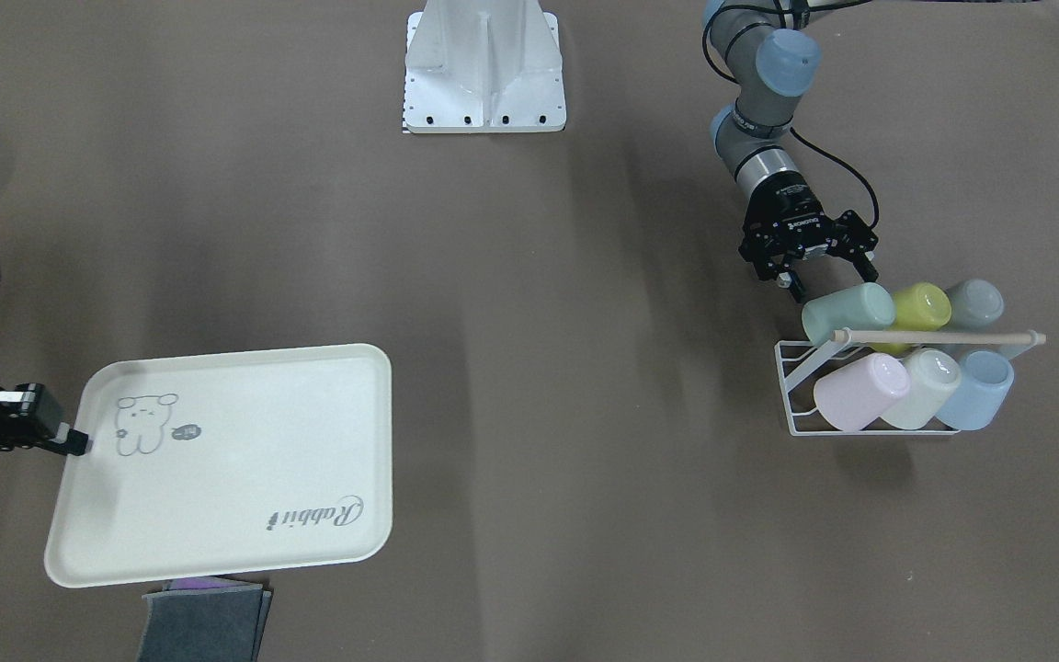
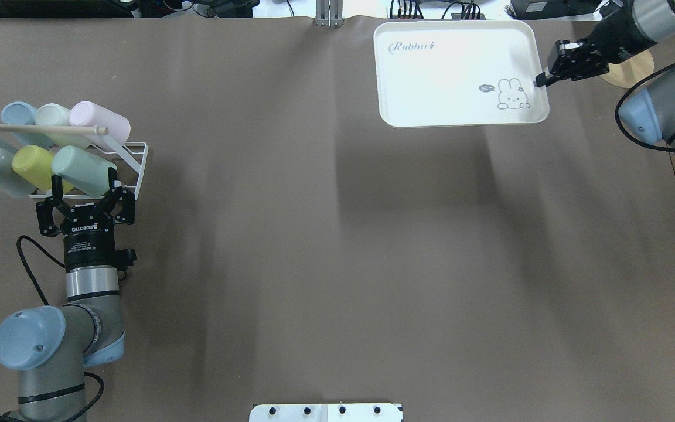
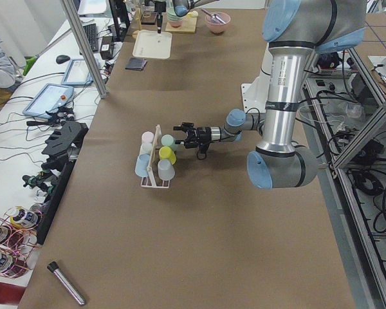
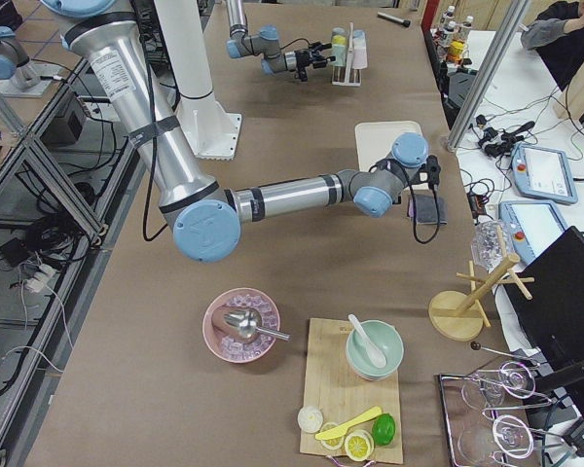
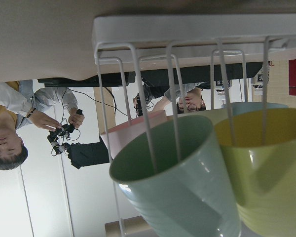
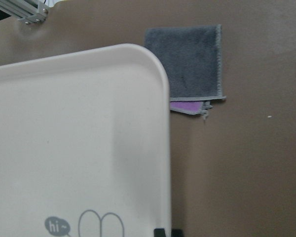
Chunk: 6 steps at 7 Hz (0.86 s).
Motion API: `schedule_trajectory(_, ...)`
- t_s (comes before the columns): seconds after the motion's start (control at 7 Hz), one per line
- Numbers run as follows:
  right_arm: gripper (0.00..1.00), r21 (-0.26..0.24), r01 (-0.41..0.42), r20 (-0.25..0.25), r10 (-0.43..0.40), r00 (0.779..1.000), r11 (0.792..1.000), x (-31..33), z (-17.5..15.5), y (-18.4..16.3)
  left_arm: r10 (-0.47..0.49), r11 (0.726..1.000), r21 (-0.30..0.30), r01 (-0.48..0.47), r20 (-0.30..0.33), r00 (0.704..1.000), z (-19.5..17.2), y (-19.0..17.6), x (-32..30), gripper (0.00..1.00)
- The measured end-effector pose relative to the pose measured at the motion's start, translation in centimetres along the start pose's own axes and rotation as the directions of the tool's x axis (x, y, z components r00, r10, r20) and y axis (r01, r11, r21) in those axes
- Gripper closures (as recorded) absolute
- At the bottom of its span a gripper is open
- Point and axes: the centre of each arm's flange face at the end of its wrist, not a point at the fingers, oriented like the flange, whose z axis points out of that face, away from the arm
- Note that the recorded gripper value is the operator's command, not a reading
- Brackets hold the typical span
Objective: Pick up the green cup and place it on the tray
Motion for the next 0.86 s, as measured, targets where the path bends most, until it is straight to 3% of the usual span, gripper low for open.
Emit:
schedule_trajectory(0.29,1.00,0.016,-0.021,0.026,0.020,0.999,1.000,-6.1,6.3,2.5,-0.031,0.999,-0.028,0.031,-0.008,0.999,1.9,0.3,0.9,0.02)
schedule_trajectory(0.57,1.00,0.031,-0.092,0.039,0.090,0.995,0.995,-10.1,12.6,6.3,-0.029,0.999,-0.031,0.029,-0.004,1.000,2.1,-0.5,1.3,0.02)
schedule_trajectory(0.86,1.00,0.013,-0.150,0.036,0.149,0.988,0.989,-12.0,16.7,9.5,-0.023,0.999,-0.029,0.023,0.000,1.000,1.9,-1.3,1.1,0.02)
